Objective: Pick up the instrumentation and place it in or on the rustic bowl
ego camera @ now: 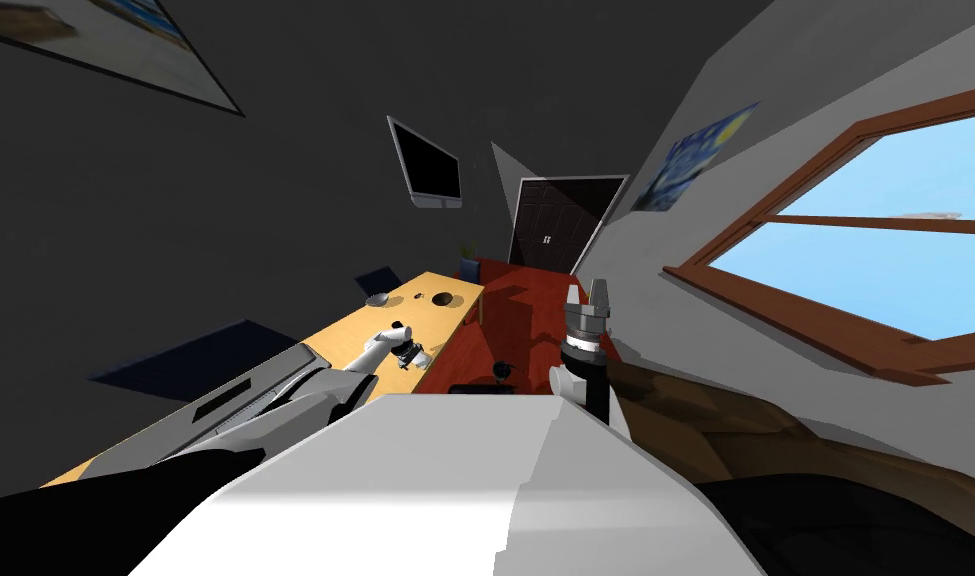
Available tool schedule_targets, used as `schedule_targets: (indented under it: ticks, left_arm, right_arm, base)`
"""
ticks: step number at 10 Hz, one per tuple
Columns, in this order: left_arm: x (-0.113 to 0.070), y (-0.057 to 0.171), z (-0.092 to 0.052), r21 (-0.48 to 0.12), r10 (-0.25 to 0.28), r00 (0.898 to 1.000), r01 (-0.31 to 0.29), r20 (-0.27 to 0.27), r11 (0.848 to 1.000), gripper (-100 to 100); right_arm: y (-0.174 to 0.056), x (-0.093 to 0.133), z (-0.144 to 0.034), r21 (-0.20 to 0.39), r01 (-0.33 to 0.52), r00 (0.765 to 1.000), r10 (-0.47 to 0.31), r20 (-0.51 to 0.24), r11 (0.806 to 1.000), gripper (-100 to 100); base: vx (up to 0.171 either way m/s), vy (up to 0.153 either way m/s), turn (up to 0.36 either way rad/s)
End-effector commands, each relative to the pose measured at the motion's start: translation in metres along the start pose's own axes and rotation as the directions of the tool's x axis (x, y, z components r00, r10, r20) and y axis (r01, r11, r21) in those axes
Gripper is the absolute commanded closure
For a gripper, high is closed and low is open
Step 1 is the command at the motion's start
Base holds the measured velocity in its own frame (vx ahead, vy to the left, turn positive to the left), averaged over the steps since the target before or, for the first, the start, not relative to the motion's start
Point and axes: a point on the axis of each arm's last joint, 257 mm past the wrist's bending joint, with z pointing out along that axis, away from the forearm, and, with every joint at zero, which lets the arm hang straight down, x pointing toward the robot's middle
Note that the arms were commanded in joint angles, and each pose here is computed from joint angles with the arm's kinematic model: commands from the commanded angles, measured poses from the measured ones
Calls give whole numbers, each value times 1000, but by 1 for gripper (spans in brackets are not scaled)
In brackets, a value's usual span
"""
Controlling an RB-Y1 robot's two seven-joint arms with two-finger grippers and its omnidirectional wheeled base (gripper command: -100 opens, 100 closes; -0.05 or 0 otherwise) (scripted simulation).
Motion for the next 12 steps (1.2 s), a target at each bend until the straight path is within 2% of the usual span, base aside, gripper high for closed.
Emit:
schedule_targets:
  ticks: [1, 2, 3, 4, 10, 12]
  left_arm:
    - [3, 4, 2, -12, 0, 1000, 0, -9, 1000, -100]
    - [2, 2, 1, -7, 0, 1000, 0, -5, 1000, -100]
    - [2, 3, 1, -8, 0, 1000, 0, -6, 1000, 0]
    - [10, -2, 7, -8, -19, 1000, 19, -6, 1000, -100]
    - [45, -18, 27, -9, -86, 996, 86, -7, 996, -100]
    - [43, -16, 26, -10, -83, 997, 83, -8, 996, -100]
  right_arm:
    - [0, 0, 0, 0, 0, 1000, 0, 0, 1000, 0]
    - [0, 0, 0, 0, 0, 1000, 0, 0, 1000, 0]
    - [0, 0, 0, 0, 0, 1000, 0, 0, 1000, 0]
    - [0, 0, 0, 0, 0, 1000, 0, 0, 1000, 0]
    - [0, 0, 0, 0, 0, 1000, 0, 0, 1000, 0]
    - [0, 0, 0, 0, 0, 1000, 0, 0, 1000, 0]
  base:
    - [21, -5, 24]
    - [-8, 3, 1]
    - [0, 0, 0]
    - [-24, 39, -106]
    - [-50, 108, -121]
    - [-28, 55, -42]
